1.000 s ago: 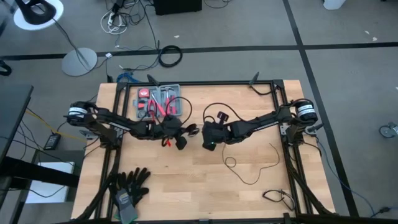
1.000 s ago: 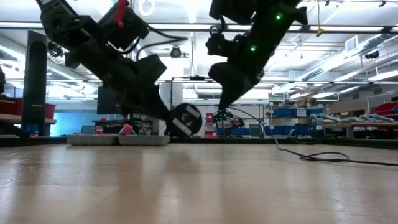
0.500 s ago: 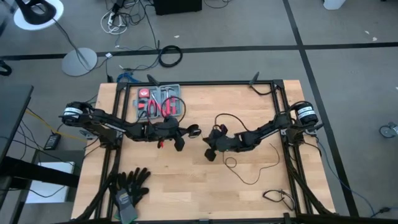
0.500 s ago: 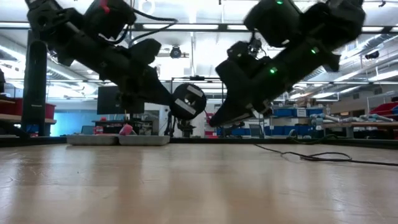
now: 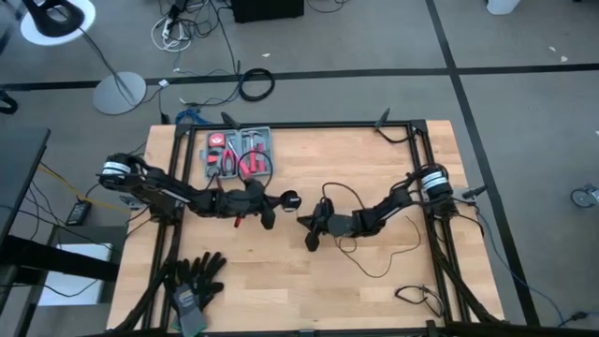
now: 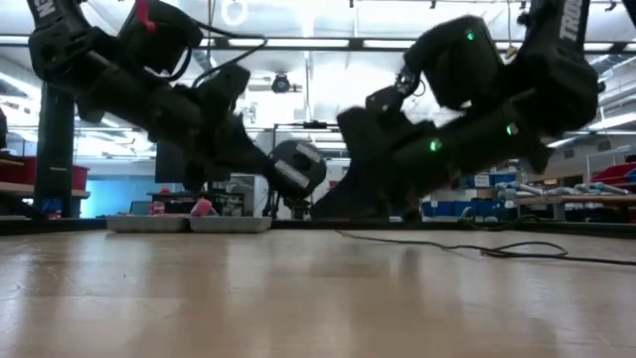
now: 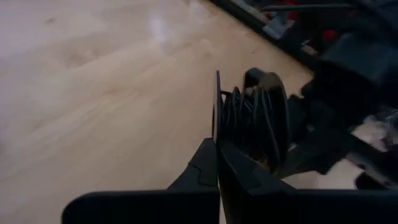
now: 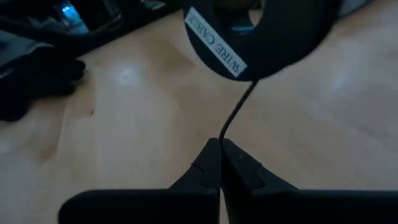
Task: Coil cords
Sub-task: Coil the black wire onto the spool
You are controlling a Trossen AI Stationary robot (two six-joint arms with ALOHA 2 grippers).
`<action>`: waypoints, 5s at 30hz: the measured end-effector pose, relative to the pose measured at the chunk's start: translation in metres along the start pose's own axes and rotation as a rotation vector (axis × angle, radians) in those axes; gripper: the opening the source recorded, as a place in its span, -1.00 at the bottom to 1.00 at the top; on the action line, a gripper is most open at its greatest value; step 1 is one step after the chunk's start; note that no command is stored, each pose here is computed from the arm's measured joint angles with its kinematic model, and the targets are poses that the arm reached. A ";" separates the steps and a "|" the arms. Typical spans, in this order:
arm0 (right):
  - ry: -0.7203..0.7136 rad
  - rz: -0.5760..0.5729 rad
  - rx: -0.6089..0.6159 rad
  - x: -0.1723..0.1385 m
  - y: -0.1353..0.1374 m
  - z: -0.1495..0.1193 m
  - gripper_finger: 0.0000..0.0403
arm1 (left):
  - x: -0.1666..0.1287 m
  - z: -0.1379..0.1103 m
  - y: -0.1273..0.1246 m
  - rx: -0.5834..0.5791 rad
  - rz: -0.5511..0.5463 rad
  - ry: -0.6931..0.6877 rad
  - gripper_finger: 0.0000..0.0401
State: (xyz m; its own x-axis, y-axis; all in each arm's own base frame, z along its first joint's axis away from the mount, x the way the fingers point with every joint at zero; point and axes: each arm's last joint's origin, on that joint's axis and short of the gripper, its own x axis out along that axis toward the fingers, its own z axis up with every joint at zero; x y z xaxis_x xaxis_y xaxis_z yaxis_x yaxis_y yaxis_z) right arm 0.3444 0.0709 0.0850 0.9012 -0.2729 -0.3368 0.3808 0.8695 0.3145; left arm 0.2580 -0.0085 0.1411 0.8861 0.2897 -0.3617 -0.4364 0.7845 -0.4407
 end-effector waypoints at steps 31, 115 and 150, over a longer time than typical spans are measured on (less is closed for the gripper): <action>0.008 -0.034 -0.038 0.013 -0.030 0.010 -0.67 | 0.016 -0.023 0.017 0.106 0.214 -0.033 -1.00; 0.098 0.225 -0.459 0.014 -0.089 0.076 -0.63 | 0.018 -0.023 0.013 0.293 0.123 -0.003 -1.00; 0.150 0.288 -0.474 0.013 -0.090 0.072 -1.00 | 0.020 -0.022 0.016 0.223 0.094 0.031 -0.66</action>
State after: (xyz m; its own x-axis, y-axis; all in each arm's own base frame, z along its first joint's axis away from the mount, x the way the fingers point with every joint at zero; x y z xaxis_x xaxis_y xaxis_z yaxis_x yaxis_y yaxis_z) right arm 0.3364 -0.0407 0.1160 0.9023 0.0341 -0.4297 -0.0415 0.9991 -0.0078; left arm 0.2656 -0.0023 0.1091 0.8366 0.3529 -0.4190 -0.4683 0.8575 -0.2128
